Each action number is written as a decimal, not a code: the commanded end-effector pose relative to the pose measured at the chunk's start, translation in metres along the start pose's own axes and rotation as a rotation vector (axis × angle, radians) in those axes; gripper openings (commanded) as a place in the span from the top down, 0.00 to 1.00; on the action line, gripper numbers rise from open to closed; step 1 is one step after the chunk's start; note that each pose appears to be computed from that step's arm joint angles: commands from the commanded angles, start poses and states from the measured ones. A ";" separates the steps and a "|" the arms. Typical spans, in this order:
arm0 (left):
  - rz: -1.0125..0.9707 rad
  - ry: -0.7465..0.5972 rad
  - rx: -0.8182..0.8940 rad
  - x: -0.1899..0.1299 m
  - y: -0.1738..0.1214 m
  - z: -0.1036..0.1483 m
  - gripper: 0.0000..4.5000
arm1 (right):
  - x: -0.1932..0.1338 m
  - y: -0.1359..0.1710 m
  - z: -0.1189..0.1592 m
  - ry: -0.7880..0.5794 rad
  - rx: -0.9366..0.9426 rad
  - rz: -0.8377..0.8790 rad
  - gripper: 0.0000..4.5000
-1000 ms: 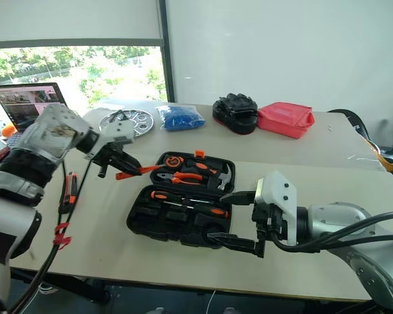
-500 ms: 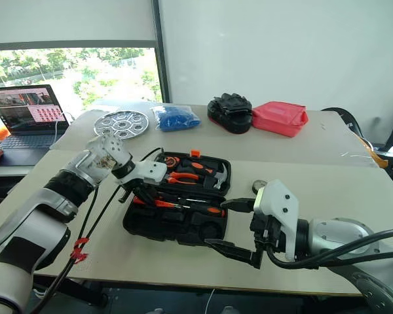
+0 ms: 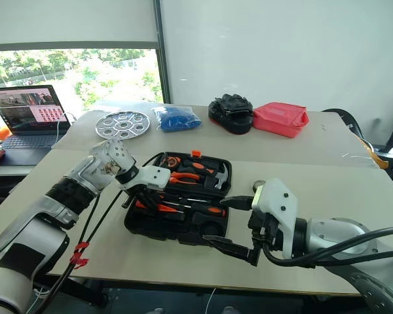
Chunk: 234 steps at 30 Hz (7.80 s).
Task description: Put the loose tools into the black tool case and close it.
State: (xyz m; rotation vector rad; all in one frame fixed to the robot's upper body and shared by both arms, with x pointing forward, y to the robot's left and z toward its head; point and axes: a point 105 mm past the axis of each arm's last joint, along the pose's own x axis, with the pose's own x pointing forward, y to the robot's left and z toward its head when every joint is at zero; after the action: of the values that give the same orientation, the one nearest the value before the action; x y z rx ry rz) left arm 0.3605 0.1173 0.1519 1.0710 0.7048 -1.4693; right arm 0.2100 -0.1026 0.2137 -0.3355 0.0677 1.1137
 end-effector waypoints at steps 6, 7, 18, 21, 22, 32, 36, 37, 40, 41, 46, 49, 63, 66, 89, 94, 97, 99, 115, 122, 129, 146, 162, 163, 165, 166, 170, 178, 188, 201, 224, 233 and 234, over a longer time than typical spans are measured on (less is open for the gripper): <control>0.014 0.002 -0.007 -0.008 0.000 -0.001 0.91 | 0.000 0.000 0.007 -0.024 -0.035 -0.002 0.00; 0.013 0.002 -0.006 -0.008 -0.001 -0.002 0.91 | 0.000 0.000 0.007 -0.025 -0.035 -0.002 0.00; 0.053 -0.111 -0.081 -0.037 0.000 0.013 0.07 | 0.003 0.001 0.006 -0.025 -0.033 0.022 0.00; 0.065 -0.149 -0.101 -0.054 -0.002 0.015 0.10 | 0.004 0.001 0.005 -0.023 -0.032 0.026 0.00; 0.069 -0.152 -0.102 -0.058 -0.002 0.014 0.17 | 0.004 0.000 0.005 -0.022 -0.032 0.026 0.00; 0.058 -0.111 -0.051 -0.047 -0.005 0.001 0.94 | 0.005 -0.001 0.003 -0.017 -0.035 0.024 0.00; 0.035 -0.098 -0.026 -0.035 -0.009 -0.001 0.99 | 0.005 -0.001 0.003 -0.014 -0.037 0.021 0.00; 0.031 -0.096 -0.027 -0.032 -0.009 -0.003 0.99 | 0.006 -0.002 0.003 -0.015 -0.036 0.020 0.00; 0.032 -0.085 -0.030 -0.023 -0.008 -0.006 0.99 | 0.006 -0.001 0.002 -0.017 -0.034 0.018 0.00; 0.035 -0.081 -0.027 -0.021 -0.007 -0.006 0.99 | 0.006 -0.001 0.002 -0.017 -0.034 0.017 0.00; 0.060 -0.092 -0.046 -0.020 0.000 -0.005 0.99 | 0.006 0.000 0.001 -0.018 -0.026 0.016 0.00; 0.056 -0.096 -0.044 -0.021 0.001 -0.004 0.99 | 0.006 0.000 0.000 -0.017 -0.023 0.016 0.00; 0.078 -0.079 -0.026 -0.012 0.006 -0.008 0.99 | 0.005 0.000 -0.001 -0.018 -0.017 0.015 0.00; 0.096 -0.089 -0.038 -0.011 0.010 -0.007 0.99 | 0.006 0.000 -0.001 -0.020 -0.016 0.017 0.00; 0.085 -0.155 -0.061 -0.016 0.009 -0.004 0.99 | 0.007 0.000 0.001 -0.023 -0.014 0.022 0.00; 0.081 -0.127 -0.033 -0.008 0.007 -0.007 0.99 | 0.006 0.000 0.001 -0.024 -0.012 0.022 0.00; 0.088 -0.107 -0.013 -0.003 0.007 -0.010 0.99 | 0.006 0.001 0.001 -0.025 -0.010 0.022 0.00; 0.086 -0.105 -0.008 -0.001 0.006 -0.011 0.99 | 0.006 0.001 0.001 -0.027 -0.009 0.023 0.00; 0.174 -0.203 -0.003 -0.018 0.009 -0.004 0.99 | 0.006 -0.001 0.002 -0.027 -0.014 0.023 0.00; 0.311 -0.431 -0.206 -0.067 0.002 -0.009 0.99 | 0.001 -0.010 0.007 -0.022 -0.041 0.021 0.00; 0.524 -0.384 -0.567 -0.089 -0.048 -0.067 0.61 | 0.003 -0.028 0.019 -0.054 -0.090 0.045 0.00; 1.052 -0.130 -1.260 -0.125 -0.210 -0.186 0.01 | 0.031 -0.042 0.036 -0.144 -0.114 0.263 0.00; 1.064 -0.125 -1.659 -0.133 -0.086 -0.199 0.01 | 0.037 -0.028 0.027 -0.155 -0.107 0.247 0.00; 1.056 -0.115 -1.667 -0.129 -0.081 -0.202 0.01 | 0.036 -0.026 0.026 -0.156 -0.105 0.241 0.00; 1.046 -0.108 -1.692 -0.124 -0.069 -0.207 0.01 | 0.035 -0.023 0.024 -0.155 -0.101 0.226 0.00; 1.039 -0.108 -1.705 -0.122 -0.064 -0.208 0.01 | 0.034 -0.022 0.024 -0.154 -0.099 0.220 0.00; 1.016 -0.085 -1.720 -0.108 -0.048 -0.213 0.01 | 0.030 -0.021 0.021 -0.150 -0.090 0.182 0.00; 0.945 -0.086 -1.814 -0.088 -0.048 -0.220 0.42 | 0.025 -0.019 0.022 -0.147 -0.089 0.132 0.00; 1.031 -0.203 -1.546 -0.122 -0.021 -0.210 0.63 | 0.018 -0.020 0.019 -0.127 -0.076 0.105 0.00; 0.264 -0.206 -0.158 -0.093 -0.008 -0.035 0.63 | 0.008 -0.014 0.012 -0.060 -0.045 0.108 0.00; -0.041 -0.034 0.231 0.005 -0.028 -0.004 0.63 | 0.002 -0.006 0.007 -0.045 -0.004 -0.002 0.00; -0.099 -0.054 0.108 0.005 -0.040 0.004 0.63 | 0.004 -0.007 0.007 -0.048 -0.007 -0.010 0.00; -0.103 -0.051 0.095 0.005 -0.041 0.003 0.63 | 0.004 -0.007 0.008 -0.050 -0.006 -0.010 0.00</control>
State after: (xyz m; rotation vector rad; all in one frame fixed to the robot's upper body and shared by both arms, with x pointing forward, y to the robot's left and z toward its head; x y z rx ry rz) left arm 0.3255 0.1240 0.1440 1.0899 0.6485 -1.6022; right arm 0.2208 -0.1018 0.2139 -0.2929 0.0595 1.1058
